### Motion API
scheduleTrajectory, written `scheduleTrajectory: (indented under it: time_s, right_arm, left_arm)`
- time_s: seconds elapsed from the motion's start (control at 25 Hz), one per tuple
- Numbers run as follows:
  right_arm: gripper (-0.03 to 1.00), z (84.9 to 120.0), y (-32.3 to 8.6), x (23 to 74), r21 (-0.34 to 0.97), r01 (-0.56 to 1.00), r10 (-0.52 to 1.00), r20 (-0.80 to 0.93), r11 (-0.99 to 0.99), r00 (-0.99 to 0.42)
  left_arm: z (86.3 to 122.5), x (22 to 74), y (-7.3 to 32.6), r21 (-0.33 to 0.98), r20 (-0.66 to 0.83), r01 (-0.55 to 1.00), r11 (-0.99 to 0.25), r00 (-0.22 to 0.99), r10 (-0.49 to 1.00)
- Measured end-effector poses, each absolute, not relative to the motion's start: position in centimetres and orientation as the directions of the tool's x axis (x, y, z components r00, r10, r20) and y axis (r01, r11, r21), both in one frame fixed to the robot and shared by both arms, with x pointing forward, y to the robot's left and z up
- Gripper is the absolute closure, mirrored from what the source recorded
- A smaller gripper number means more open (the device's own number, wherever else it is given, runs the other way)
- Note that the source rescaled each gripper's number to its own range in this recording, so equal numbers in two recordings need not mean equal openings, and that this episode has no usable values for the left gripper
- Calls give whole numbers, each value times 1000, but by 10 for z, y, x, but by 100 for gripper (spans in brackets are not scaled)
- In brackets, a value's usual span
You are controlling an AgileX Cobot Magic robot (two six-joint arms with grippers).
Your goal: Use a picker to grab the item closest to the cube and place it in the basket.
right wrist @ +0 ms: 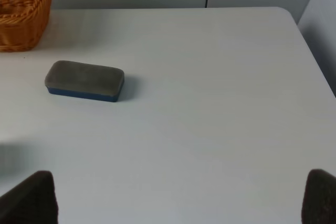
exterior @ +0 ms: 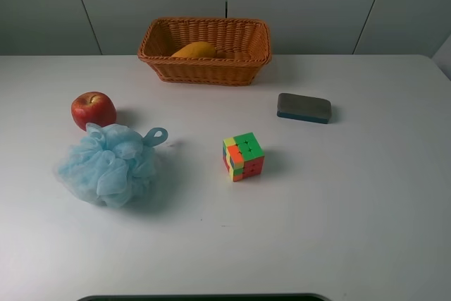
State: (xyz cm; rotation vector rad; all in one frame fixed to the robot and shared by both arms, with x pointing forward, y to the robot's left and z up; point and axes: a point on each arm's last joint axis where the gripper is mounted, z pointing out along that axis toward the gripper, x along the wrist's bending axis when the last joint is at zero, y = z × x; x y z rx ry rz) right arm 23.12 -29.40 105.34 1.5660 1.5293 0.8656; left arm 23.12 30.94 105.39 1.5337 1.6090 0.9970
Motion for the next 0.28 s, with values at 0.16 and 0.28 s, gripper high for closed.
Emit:
scheduleTrajectory:
  time_s: [0.16, 0.28]
  right_arm:
    - [-3, 1053, -294, 231, 879, 476, 998, -41, 12, 50]
    - [-3, 1053, -294, 231, 879, 476, 998, -41, 12, 50]
  left_arm:
    - [1054, 231, 309, 884, 26, 467, 7, -63, 998]
    - [1054, 231, 309, 884, 26, 467, 7, -63, 998]
